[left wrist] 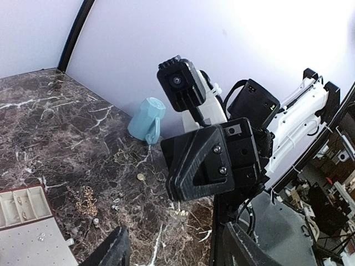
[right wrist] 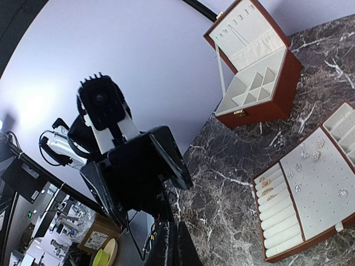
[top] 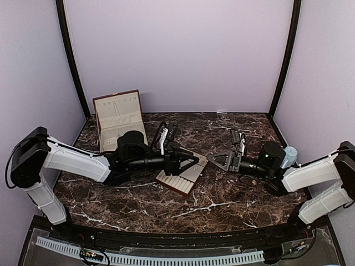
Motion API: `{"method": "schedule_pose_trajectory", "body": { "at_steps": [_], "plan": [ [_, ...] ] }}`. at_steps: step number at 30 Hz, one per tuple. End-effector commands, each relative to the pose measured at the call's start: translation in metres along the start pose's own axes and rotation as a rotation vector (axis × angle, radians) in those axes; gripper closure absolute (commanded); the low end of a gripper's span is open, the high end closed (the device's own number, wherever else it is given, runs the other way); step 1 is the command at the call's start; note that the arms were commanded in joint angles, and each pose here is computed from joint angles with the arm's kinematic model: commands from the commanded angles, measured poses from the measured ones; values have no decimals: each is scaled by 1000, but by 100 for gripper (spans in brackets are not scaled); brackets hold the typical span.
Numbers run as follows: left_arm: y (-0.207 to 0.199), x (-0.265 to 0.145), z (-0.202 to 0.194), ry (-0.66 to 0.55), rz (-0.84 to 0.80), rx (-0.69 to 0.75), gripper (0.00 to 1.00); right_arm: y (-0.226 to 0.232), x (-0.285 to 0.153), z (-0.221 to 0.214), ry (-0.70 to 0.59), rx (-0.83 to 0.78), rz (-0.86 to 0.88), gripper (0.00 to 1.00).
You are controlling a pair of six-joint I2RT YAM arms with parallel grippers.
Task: Organize the mixed jewelry
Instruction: Pass from the right arm to the left
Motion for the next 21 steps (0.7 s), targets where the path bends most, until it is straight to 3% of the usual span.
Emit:
{"method": "schedule_pose_trajectory", "body": {
  "at_steps": [1,7,21],
  "plan": [
    [-19,0,22,-116,-119,-81,41,17,-5,24,-131,-56,9,100],
    [-31,10,23,-156,-181,-143,44,27,-6,36,-211,-82,9,100],
    [-28,24,22,-181,-148,-242,51,43,6,35,-192,-120,72,100]
  ]
}}
Point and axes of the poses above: each gripper's point midway between its finger pads, its own x axis out along the fingers, its own y axis along the line the jaws close on, z = x × y, the point moved 3 cm from there along -x, back along the fingers, and after that the axes turned 4 degrees about -x, right-handed, at the moved point
